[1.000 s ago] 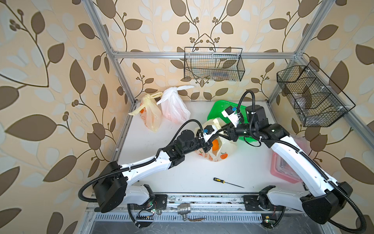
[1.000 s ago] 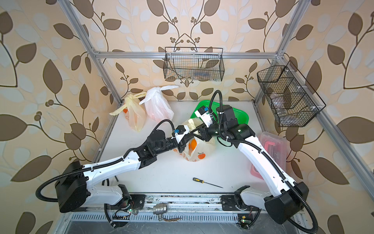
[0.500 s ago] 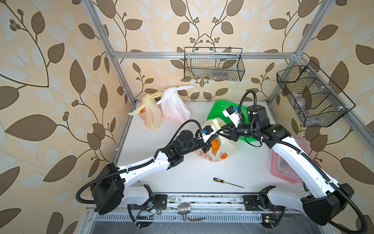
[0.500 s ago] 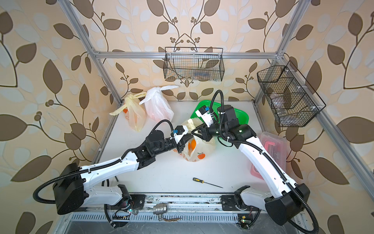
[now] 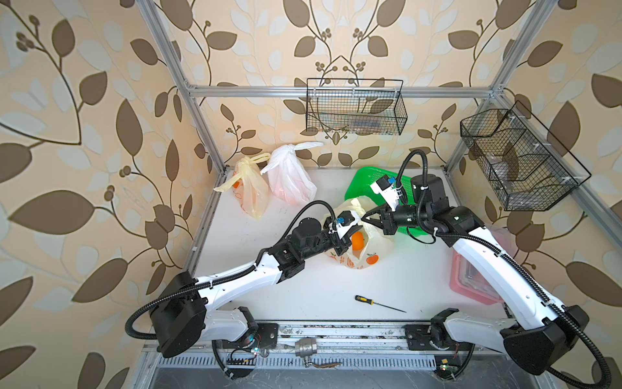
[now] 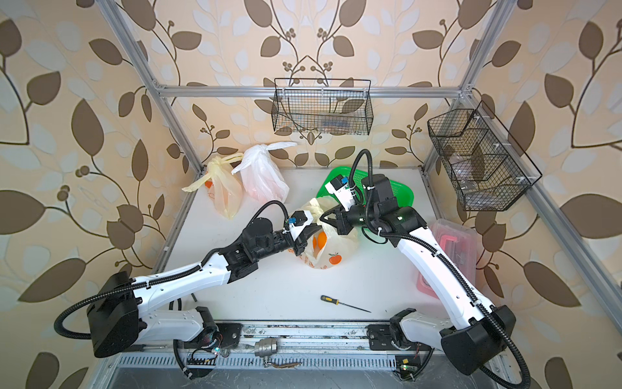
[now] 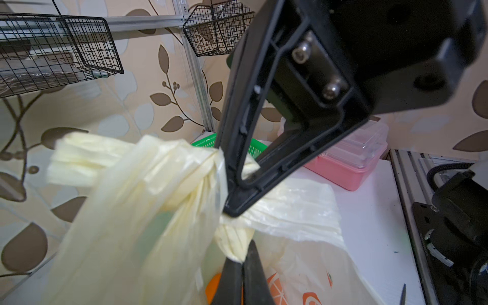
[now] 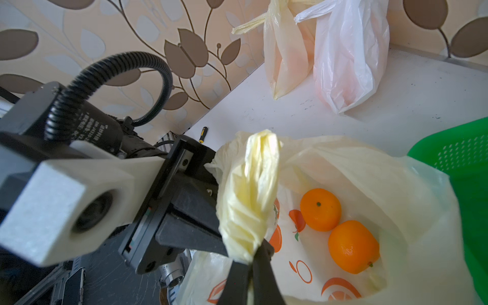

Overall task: Place the oranges into plastic bags & tie knots
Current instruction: Tie the plastic bag at the center of the board.

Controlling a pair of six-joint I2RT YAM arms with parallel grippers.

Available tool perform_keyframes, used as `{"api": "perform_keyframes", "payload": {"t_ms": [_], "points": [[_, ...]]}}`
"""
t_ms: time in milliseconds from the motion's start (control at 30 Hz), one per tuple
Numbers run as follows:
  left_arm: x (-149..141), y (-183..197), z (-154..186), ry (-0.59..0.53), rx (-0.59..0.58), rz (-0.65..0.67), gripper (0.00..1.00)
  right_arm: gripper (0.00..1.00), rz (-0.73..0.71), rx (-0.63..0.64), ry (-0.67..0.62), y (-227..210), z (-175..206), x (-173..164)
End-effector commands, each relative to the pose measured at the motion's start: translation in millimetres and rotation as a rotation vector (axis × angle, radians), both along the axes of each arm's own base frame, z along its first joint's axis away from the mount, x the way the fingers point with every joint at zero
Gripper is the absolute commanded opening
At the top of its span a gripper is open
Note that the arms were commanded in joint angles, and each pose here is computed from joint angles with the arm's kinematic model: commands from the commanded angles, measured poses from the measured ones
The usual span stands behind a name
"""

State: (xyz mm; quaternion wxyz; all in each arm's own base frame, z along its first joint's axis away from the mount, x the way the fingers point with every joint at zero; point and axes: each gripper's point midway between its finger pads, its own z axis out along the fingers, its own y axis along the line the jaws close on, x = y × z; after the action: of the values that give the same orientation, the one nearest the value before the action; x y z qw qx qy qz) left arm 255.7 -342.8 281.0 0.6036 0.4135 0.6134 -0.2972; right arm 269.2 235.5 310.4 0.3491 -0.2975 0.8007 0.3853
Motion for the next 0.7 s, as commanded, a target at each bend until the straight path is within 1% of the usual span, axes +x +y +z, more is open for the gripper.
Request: {"api": "perform_keyframes", "payload": {"t_ms": [0,33,67,133,167,267,400,500,667], "points": [[-1,6,21,-0.042,-0.043,0.016,0.11,0.0,0.027,0.019,-0.019,2,9,-5],[-1,5,23,-0.043,-0.051,0.013,0.22,0.0,0.031,0.021,-0.02,3,9,-6],[-1,4,25,-0.043,-0.056,0.009,0.29,0.0,0.033,0.019,-0.02,4,8,-6],[-1,2,25,-0.041,-0.059,0.0,0.36,0.0,0.037,0.022,-0.018,5,8,-7],[-1,1,27,-0.043,-0.063,-0.001,0.37,0.0,0.036,0.021,-0.018,6,8,-6],[0,1,29,-0.044,-0.071,0.001,0.38,0.0,0.039,0.018,-0.016,7,7,-7],[0,0,35,-0.049,-0.093,-0.003,0.34,0.0,0.043,0.013,-0.01,8,3,-8],[-1,0,39,-0.048,-0.11,-0.009,0.33,0.0,0.045,0.009,-0.007,9,2,-8],[-2,0,45,-0.051,-0.135,-0.01,0.25,0.0,0.049,0.002,0.0,11,-1,-8]]}}
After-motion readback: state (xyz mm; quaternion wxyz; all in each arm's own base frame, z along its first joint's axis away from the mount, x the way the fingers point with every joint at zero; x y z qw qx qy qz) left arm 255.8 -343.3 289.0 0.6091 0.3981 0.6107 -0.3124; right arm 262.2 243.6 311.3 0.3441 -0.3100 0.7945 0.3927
